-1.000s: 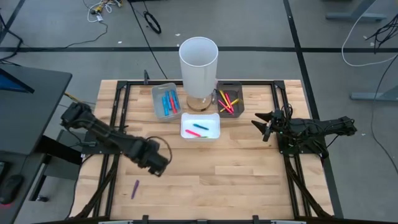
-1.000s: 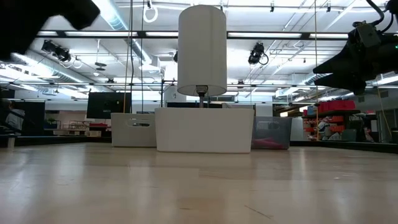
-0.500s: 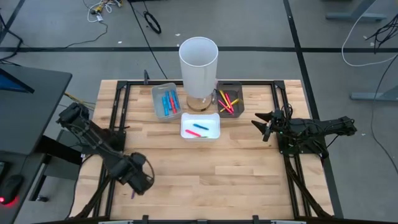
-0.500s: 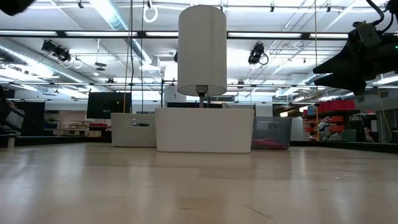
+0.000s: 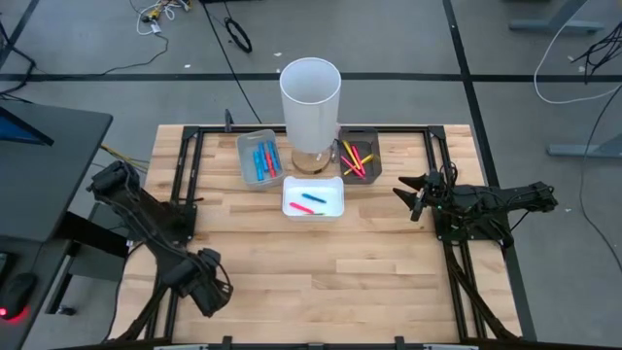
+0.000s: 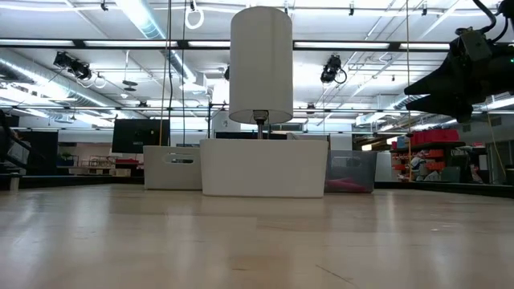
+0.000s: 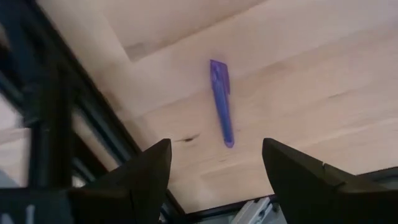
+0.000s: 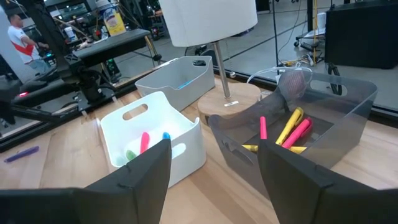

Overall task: Pick & Place Markers
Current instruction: Put the purple pen into the white bin

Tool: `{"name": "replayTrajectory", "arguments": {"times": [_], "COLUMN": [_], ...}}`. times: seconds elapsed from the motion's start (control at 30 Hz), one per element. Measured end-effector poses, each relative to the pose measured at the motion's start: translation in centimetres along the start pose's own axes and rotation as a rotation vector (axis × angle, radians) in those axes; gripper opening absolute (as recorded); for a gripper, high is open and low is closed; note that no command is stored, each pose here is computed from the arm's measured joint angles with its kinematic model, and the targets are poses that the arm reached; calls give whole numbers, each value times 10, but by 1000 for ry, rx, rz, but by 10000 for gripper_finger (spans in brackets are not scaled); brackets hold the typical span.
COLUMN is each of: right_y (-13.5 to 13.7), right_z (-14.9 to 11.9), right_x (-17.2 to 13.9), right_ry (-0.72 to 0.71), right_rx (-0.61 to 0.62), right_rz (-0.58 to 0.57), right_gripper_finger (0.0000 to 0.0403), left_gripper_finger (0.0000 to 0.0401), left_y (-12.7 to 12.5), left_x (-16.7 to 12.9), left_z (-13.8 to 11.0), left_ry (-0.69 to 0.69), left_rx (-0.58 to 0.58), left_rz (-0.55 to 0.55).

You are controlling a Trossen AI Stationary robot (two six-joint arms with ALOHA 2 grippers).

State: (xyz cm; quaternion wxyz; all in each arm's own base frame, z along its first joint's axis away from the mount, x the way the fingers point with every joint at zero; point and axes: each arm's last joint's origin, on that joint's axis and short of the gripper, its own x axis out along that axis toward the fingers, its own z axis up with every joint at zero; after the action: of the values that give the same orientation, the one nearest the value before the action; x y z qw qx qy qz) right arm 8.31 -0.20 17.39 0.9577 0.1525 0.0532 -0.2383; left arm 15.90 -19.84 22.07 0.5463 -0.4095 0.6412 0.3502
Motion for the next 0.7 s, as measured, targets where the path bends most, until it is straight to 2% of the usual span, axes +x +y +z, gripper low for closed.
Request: {"name": "replayTrajectory", "arguments": {"times": [0.33, 0.7], "right_y": [0, 0], "right_z": [0, 0], "right_x": [0, 0], "right_ry": [0, 1], "right_rx": [0, 0], "right_rz": [0, 0], "right_gripper_finger": [242, 242], "left_gripper_finger": [259, 259], "left_y": [6, -6], "left_x": [39, 74], "left_z": [10, 13], "left_ry": [19, 10], "left_rx": [-102, -173], "left_rz": [-43, -50]}}
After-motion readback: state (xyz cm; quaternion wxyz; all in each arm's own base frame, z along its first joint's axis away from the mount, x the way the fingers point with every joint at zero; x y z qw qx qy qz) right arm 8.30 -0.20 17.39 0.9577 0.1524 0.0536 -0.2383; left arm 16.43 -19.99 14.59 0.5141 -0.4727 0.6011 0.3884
